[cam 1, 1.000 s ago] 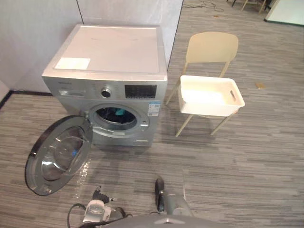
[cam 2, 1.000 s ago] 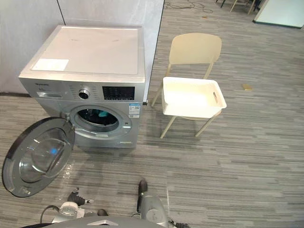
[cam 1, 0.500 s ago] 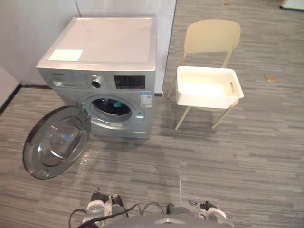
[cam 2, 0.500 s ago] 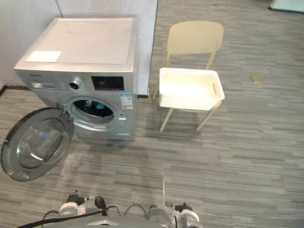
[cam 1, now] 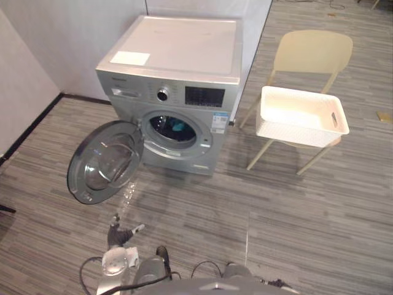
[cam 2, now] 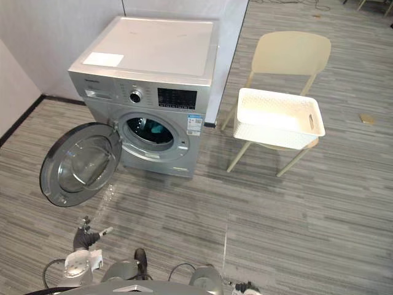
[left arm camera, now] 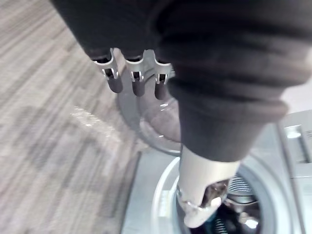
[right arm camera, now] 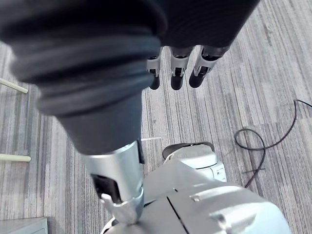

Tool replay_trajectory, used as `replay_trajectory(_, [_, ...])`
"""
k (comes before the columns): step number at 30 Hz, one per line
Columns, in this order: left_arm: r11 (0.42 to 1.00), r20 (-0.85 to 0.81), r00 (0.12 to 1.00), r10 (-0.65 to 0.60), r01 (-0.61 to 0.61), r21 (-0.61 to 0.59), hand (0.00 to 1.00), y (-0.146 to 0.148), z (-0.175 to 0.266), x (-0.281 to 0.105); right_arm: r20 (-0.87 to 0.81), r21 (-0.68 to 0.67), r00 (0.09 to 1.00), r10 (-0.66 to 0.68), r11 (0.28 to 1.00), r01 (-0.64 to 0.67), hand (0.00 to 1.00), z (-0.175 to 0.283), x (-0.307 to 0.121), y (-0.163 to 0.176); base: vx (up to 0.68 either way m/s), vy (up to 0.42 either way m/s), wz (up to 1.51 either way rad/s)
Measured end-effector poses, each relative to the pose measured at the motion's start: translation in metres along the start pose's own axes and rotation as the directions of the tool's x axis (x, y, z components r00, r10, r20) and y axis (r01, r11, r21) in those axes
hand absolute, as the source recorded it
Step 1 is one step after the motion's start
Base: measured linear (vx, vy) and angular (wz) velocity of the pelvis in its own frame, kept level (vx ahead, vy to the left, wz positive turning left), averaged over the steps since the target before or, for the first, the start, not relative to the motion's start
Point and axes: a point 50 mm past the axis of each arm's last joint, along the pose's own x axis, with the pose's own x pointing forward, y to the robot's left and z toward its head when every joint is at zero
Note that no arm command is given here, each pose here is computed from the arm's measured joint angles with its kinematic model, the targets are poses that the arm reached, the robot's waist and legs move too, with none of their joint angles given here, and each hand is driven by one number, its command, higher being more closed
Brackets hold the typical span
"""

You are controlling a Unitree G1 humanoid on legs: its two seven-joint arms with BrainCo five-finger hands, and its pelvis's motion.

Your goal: Pick up the laundry basket with both hands and put the clothes into the washing machine.

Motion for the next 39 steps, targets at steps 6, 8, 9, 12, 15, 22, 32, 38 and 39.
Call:
replay_trajectory(6, [0.997,0.303,0.951,0.058,-0.038,-0.074,0.00,0.025,0.068,-0.014,0.004,0.023,1.000,-0.007,1.000,0.007,0.00,0.002,0.000,-0.002,0.07,0.052,0.06])
replay_trajectory(8, [0.992,0.371,0.921,0.121,-0.095,-0.089,0.00,0.041,0.083,-0.015,0.020,0.007,1.000,0.003,1.000,-0.003,0.00,0.006,0.000,0.000,0.05,0.024,-0.10])
replay_trajectory(9, [0.987,0.381,0.911,0.159,-0.137,-0.084,0.00,0.054,0.086,-0.014,0.034,-0.010,0.999,0.013,1.000,-0.013,0.00,0.009,0.000,0.003,0.03,0.018,-0.13])
replay_trajectory(12, [0.969,0.380,0.892,0.247,-0.239,-0.070,0.00,0.080,0.088,-0.006,0.050,-0.051,0.998,0.045,0.998,-0.042,0.00,0.012,-0.001,0.010,0.01,0.003,-0.16])
replay_trajectory(15, [0.939,0.346,0.877,0.332,-0.343,-0.031,0.00,0.106,0.090,0.013,0.057,-0.073,0.996,0.064,0.996,-0.060,0.00,0.015,-0.001,0.015,-0.02,-0.013,-0.03])
replay_trajectory(22, [0.856,0.331,0.825,0.458,-0.510,0.089,0.00,0.171,0.130,0.056,0.084,-0.106,0.989,0.121,0.988,-0.112,0.00,0.031,-0.001,0.027,-0.06,-0.026,-0.05])
replay_trajectory(32, [0.731,0.421,0.677,0.603,-0.681,0.047,0.00,0.242,0.264,0.068,0.170,-0.145,0.972,0.161,0.980,-0.137,0.00,0.060,-0.002,0.041,-0.05,-0.025,-0.02])
replay_trajectory(38, [0.696,0.552,0.579,0.599,-0.718,-0.003,0.00,0.248,0.345,0.043,0.224,-0.157,0.953,0.202,0.973,-0.169,0.00,0.075,-0.006,0.053,-0.06,-0.053,-0.02])
replay_trajectory(39, [0.699,0.566,0.576,0.590,-0.715,-0.001,0.00,0.244,0.353,0.042,0.230,-0.164,0.950,0.211,0.971,-0.176,0.00,0.077,-0.006,0.056,-0.02,-0.033,-0.01])
